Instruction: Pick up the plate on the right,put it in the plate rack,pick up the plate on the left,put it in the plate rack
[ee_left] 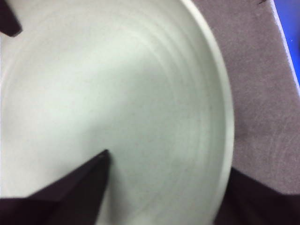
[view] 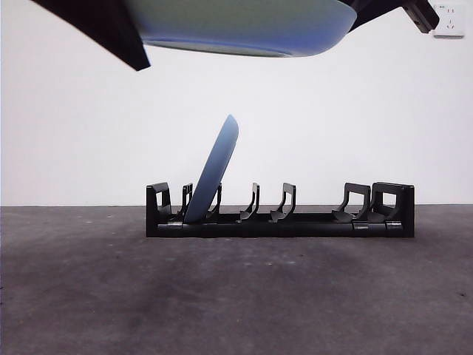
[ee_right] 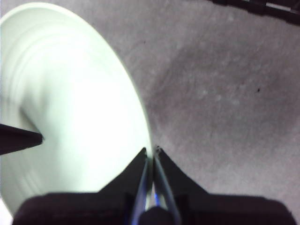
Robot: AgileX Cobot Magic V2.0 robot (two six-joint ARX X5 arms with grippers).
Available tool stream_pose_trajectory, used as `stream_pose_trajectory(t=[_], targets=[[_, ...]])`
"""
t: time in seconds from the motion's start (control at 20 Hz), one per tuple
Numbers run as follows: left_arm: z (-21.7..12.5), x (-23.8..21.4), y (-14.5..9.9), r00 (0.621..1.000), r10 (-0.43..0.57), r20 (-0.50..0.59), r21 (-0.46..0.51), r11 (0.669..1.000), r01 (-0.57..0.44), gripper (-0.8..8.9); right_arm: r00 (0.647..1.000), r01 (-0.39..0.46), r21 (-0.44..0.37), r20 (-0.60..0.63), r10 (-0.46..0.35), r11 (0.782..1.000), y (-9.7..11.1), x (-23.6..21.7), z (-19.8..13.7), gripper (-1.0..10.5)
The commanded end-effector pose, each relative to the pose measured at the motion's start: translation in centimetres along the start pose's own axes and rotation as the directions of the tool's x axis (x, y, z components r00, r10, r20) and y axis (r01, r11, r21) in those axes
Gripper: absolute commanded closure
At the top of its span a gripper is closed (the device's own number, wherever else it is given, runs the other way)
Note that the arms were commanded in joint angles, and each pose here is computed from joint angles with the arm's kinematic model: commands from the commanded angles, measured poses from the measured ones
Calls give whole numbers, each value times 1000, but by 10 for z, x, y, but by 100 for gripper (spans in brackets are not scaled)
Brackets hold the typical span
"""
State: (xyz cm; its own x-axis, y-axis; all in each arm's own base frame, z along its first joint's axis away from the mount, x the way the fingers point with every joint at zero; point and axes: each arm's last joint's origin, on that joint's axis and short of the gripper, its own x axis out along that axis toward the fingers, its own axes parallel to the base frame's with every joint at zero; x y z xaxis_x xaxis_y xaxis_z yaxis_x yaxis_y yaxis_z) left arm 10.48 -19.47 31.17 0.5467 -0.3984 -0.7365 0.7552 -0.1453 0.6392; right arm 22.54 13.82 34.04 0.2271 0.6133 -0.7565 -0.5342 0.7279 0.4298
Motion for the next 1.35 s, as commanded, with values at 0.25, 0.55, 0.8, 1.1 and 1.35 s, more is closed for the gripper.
stream_pose_trajectory(t=[0.25, 0.55, 0.8, 1.1, 1.35], targets=[[3, 0, -5, 999, -28, 15, -3, 1000, 28, 827, 1000, 18, 15, 21, -18, 1000, -5, -4, 1, 962], [6, -1, -8, 999, -36, 23, 12, 999, 36, 822, 999, 30, 45, 33, -31, 999, -13, -8, 2, 958], [6, -1, -8, 999, -43, 32, 11, 999, 42, 822, 999, 31, 39, 37, -32, 999, -13, -8, 2, 934], [11, -2, -8, 984, -105, 143, -48, 992, 112, 822, 995, 31, 12, 91, -32, 999, -9, -21, 3, 537], [19, -2, 0, 963, -63, 262, -141, 985, 103, 822, 977, 53, -31, 206, -45, 998, 5, -54, 5, 528]])
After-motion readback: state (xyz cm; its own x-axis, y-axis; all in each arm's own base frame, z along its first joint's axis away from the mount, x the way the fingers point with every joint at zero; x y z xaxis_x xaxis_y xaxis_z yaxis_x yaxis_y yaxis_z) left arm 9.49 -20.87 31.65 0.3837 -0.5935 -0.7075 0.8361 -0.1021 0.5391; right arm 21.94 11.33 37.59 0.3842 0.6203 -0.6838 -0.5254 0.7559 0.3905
